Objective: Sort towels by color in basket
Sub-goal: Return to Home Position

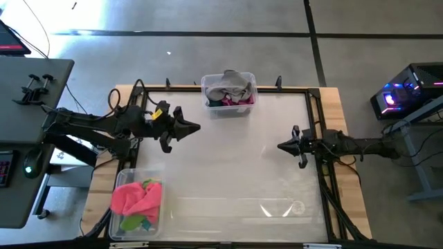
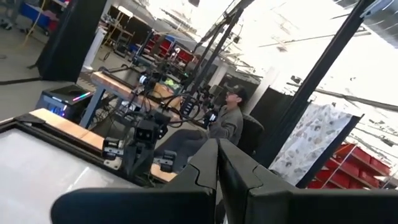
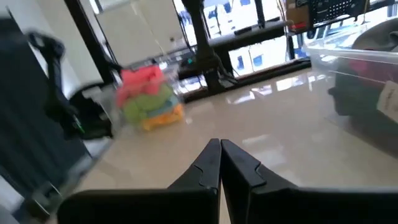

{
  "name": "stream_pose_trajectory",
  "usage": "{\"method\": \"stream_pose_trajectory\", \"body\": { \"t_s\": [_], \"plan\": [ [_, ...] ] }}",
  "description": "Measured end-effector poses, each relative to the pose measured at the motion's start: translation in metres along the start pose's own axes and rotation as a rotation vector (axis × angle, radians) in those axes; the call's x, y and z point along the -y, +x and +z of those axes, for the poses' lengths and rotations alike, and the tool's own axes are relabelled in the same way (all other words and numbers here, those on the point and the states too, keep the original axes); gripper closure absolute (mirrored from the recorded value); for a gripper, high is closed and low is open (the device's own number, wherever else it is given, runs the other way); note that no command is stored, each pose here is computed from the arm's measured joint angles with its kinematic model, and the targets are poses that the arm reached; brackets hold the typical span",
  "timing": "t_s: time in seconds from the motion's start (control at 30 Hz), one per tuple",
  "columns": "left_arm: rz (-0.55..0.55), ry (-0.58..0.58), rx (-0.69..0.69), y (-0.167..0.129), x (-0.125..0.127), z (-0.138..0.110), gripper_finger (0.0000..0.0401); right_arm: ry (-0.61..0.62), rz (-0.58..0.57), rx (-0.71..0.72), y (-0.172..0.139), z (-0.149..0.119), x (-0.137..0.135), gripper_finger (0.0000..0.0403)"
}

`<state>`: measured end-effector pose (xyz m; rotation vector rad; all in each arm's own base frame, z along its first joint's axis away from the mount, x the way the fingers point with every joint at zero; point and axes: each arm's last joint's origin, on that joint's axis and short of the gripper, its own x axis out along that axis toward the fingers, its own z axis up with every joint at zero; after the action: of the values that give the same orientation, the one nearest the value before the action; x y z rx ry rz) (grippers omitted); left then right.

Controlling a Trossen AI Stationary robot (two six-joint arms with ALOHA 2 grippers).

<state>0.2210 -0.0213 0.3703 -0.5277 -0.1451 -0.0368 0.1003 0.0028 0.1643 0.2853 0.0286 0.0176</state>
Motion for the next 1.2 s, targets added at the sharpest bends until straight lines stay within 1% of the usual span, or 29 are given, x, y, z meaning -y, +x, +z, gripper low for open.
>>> {"method": "stream_pose_trajectory", "body": {
  "t_s": [0.1, 0.17, 0.23, 0.33, 0.43, 0.47, 0.57, 0.6, 0.67, 0.73, 0.8, 0.9, 1.0, 1.2],
  "plan": [
    [0.010, -0.009, -0.003, -0.007, 0.001, 0.003, 0.0401, -0.084, -0.002, -0.054, 0.003, -0.004, 0.002, 0.0403],
    [0.004, -0.016, 0.016, -0.012, 0.003, 0.008, 0.0401, -0.105, -0.013, -0.087, 0.005, -0.007, 0.002, 0.0403],
    [-0.005, 0.000, 0.034, -0.017, 0.004, 0.012, 0.0401, -0.108, -0.022, -0.112, 0.006, -0.009, 0.003, 0.0403],
    [-0.002, 0.075, 0.030, -0.025, 0.005, 0.016, 0.0401, -0.105, -0.029, -0.139, 0.008, -0.011, 0.004, 0.0402],
    [0.033, 0.173, -0.029, -0.032, 0.003, 0.013, 0.0401, -0.104, -0.032, -0.152, 0.008, -0.012, 0.004, 0.0401],
    [0.053, 0.189, -0.063, -0.033, 0.001, 0.011, 0.0401, -0.104, -0.033, -0.154, 0.008, -0.012, 0.004, 0.0401],
    [0.127, 0.188, -0.159, -0.038, -0.005, 0.002, 0.0401, -0.104, -0.033, -0.154, 0.008, -0.012, 0.004, 0.0401],
    [0.146, 0.213, -0.178, -0.038, -0.006, 0.000, 0.0401, -0.104, -0.033, -0.154, 0.008, -0.012, 0.004, 0.0401],
    [0.150, 0.318, -0.224, -0.038, -0.008, -0.004, 0.0401, -0.104, -0.033, -0.154, 0.008, -0.012, 0.004, 0.0401],
    [0.123, 0.407, -0.236, -0.037, -0.008, -0.009, 0.0401, -0.104, -0.034, -0.154, 0.008, -0.012, 0.004, 0.0401],
    [0.119, 0.425, -0.243, -0.039, -0.013, -0.018, 0.0401, -0.103, -0.034, -0.155, 0.008, -0.012, 0.004, 0.0401],
    [0.116, 0.423, -0.207, -0.048, -0.022, -0.029, 0.0401, -0.104, -0.034, -0.155, 0.008, -0.012, 0.004, 0.0401],
    [0.089, 0.416, -0.135, -0.060, -0.030, -0.041, 0.0401, -0.104, -0.034, -0.155, 0.008, -0.012, 0.004, 0.0401],
    [0.050, 0.499, 0.006, -0.085, -0.044, -0.059, 0.0401, -0.103, -0.034, -0.155, 0.008, -0.012, 0.004, 0.0400]
  ]
}}
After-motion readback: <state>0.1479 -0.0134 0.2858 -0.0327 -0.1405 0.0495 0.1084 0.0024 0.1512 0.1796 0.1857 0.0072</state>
